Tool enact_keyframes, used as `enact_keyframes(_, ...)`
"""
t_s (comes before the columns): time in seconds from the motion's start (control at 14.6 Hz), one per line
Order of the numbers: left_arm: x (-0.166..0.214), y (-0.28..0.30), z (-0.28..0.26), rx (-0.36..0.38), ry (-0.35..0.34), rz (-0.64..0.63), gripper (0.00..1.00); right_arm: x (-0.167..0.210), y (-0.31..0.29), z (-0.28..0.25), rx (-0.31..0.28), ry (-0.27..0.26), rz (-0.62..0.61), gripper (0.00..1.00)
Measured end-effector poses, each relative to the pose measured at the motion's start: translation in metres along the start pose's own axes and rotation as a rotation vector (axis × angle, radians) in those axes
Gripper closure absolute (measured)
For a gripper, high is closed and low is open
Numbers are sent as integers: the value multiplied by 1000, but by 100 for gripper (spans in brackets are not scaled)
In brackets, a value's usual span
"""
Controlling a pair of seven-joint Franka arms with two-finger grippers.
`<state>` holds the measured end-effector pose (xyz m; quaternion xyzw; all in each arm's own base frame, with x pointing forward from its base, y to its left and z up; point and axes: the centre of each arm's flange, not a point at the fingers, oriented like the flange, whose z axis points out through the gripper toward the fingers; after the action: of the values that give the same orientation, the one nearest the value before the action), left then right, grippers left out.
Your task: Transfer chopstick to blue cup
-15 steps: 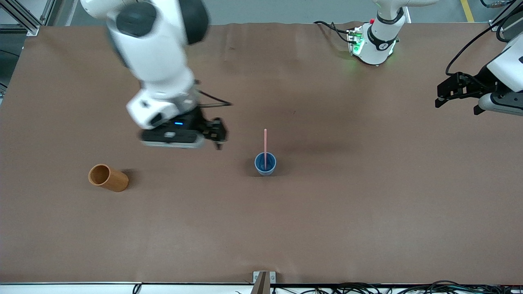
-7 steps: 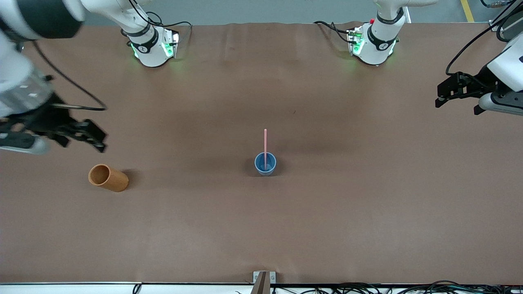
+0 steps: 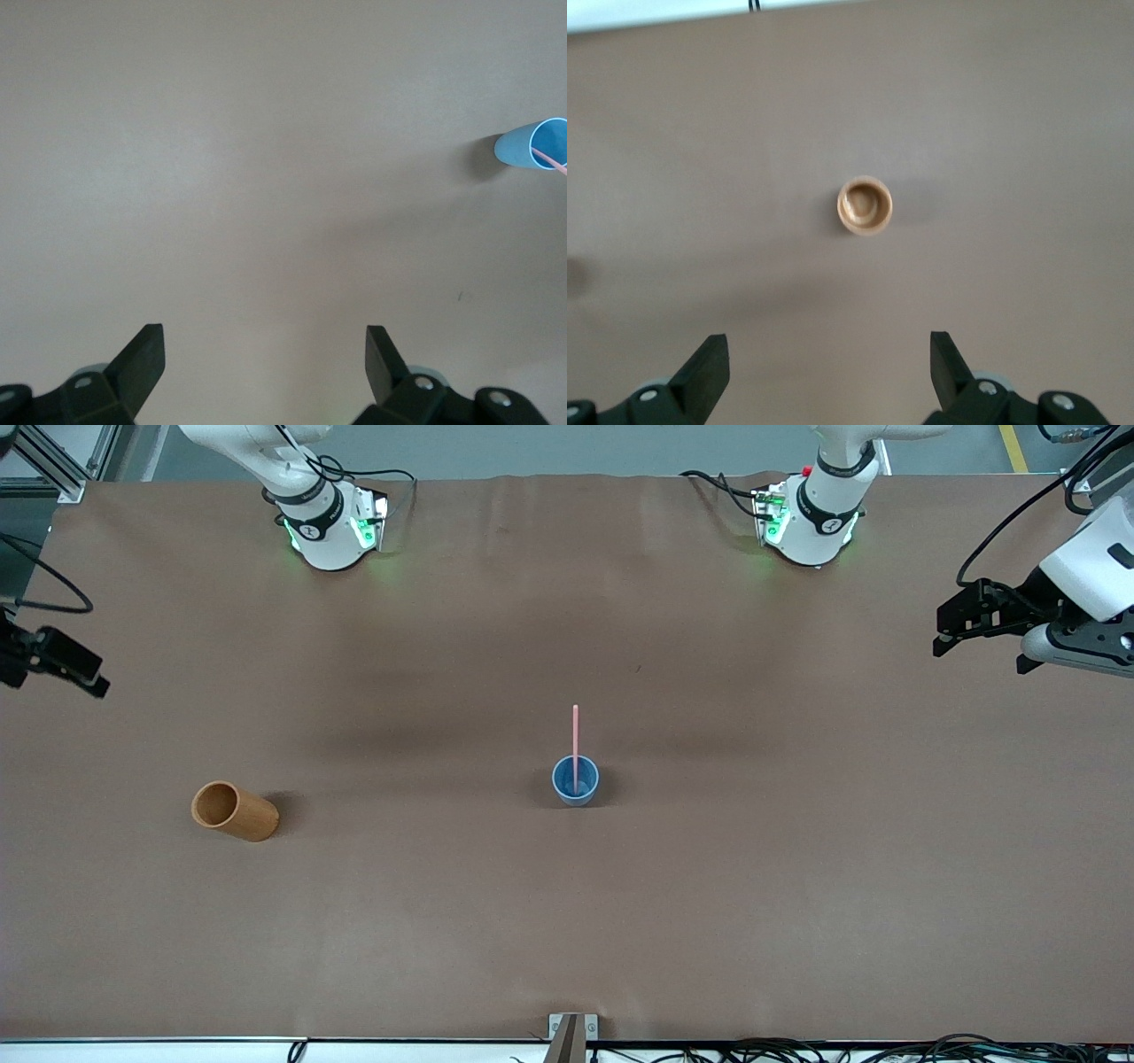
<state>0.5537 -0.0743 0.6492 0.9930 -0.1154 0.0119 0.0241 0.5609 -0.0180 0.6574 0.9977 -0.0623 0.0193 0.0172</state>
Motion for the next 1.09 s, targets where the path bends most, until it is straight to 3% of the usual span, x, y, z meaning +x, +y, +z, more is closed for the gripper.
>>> enact_keyframes(0.2, 0, -3, 0, 0, 1, -5, 0, -23, 1, -18, -3, -65, -25, 0)
enact_keyframes(0.41, -1, -5, -1, 1, 1, -10, 0, -35, 9, -32, 13, -63, -19, 0)
enact_keyframes(0.68, -1, -10, -1, 42, -3, -11, 0, -34, 10, -33, 27, -54, -16, 0)
enact_keyframes(1.09, -1, -9, -2, 44, 0, -10, 0, -26, 7, -29, 49, -41, -18, 0)
